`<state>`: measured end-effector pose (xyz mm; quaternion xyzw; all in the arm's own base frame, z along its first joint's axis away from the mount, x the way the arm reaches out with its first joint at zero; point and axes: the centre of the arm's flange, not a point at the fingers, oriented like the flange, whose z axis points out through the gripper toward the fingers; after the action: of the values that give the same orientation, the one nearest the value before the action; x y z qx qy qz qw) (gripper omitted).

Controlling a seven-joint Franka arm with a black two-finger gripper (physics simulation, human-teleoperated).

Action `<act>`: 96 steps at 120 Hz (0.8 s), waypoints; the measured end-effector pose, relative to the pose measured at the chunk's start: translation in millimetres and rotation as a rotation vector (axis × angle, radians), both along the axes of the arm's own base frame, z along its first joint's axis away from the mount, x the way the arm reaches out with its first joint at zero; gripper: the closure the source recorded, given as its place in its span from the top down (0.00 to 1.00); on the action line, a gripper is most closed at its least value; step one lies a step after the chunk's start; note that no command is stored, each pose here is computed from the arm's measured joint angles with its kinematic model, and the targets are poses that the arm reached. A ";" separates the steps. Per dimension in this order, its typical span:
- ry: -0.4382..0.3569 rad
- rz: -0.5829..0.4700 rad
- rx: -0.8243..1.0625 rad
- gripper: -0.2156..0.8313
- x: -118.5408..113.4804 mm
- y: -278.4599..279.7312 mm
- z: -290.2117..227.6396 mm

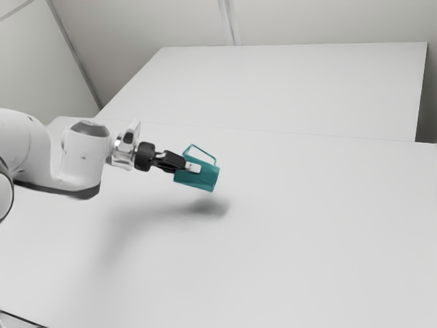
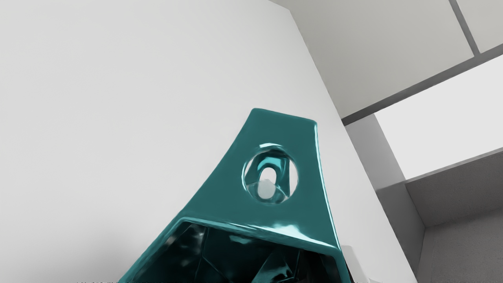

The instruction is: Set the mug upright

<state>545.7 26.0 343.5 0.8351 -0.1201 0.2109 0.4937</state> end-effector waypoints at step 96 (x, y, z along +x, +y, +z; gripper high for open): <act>0.060 -0.159 0.676 0.04 -14.1 3.5 75.0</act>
<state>531.5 29.4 418.5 0.9452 -0.2332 0.0953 0.2074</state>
